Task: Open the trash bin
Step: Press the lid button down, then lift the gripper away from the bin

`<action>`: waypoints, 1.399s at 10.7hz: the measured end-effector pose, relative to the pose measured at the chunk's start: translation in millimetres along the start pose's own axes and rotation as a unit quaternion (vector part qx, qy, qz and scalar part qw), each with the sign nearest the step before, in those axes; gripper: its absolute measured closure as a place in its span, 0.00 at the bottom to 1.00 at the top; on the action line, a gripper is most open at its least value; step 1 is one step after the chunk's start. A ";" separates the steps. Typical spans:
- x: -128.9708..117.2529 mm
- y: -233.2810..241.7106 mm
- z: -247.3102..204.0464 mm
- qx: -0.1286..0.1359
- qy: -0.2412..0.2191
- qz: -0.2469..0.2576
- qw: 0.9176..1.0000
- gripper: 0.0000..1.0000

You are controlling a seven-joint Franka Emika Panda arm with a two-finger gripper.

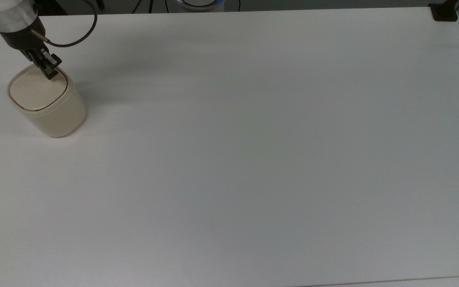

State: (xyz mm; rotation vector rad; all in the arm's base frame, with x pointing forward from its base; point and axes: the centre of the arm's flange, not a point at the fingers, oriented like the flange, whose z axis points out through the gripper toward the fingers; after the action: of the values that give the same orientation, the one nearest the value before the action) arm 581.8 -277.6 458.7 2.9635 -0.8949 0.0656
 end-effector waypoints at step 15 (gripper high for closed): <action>-36.8 -41.0 -98.3 0.058 0.047 -0.050 0.996 0.86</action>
State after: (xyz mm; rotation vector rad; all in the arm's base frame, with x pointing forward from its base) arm 571.2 -217.7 553.6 3.0762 -0.7545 0.2605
